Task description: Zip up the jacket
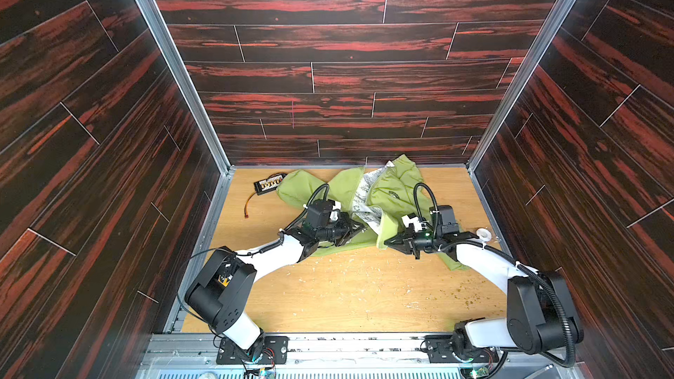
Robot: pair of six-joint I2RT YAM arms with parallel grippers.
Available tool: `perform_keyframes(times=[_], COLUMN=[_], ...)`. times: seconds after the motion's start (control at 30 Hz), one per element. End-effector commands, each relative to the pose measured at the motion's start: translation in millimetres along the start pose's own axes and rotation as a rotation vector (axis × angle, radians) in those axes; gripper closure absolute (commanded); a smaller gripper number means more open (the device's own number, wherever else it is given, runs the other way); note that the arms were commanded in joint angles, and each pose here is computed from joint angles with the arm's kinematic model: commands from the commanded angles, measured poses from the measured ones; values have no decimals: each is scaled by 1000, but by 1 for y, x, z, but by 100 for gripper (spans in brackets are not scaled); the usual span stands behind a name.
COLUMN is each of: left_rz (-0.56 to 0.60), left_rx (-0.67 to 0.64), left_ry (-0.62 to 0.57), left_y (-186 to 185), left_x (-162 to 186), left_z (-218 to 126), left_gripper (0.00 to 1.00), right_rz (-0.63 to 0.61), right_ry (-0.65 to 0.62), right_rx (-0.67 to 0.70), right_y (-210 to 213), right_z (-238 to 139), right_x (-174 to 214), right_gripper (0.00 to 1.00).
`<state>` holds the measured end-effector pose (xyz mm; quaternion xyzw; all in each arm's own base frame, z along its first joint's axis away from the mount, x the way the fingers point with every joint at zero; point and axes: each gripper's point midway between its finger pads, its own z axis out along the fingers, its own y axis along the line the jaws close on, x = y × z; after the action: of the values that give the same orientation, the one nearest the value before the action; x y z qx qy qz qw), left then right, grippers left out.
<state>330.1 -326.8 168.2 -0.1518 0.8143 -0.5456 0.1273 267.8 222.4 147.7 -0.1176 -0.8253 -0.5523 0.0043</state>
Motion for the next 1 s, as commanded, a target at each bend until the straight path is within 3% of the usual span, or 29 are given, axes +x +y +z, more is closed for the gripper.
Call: perform_keyframes(times=[0.0,0.23,0.6,0.8,0.97], left_rz=[22,1,-43,-52,-51], left_rx=[17,41,43,-1,-4], left_ry=[0,34,164,223,245], left_y=[-6,-4,17,34,35], left_x=[-2,2,31,52,60], left_z=[6,24,55,67,70], left_gripper=[100,100,100,100,100], right_rz=[-30,-21,83,126,146], right_ry=[33,58,36,6,-12], right_rx=[-76,-106,-86,-82,-64], right_y=[24,28,-13,-31,-47], right_z=[3,10,19,20,19], right_x=[6,11,15,19,25], right_gripper=[97,96,90,83,72])
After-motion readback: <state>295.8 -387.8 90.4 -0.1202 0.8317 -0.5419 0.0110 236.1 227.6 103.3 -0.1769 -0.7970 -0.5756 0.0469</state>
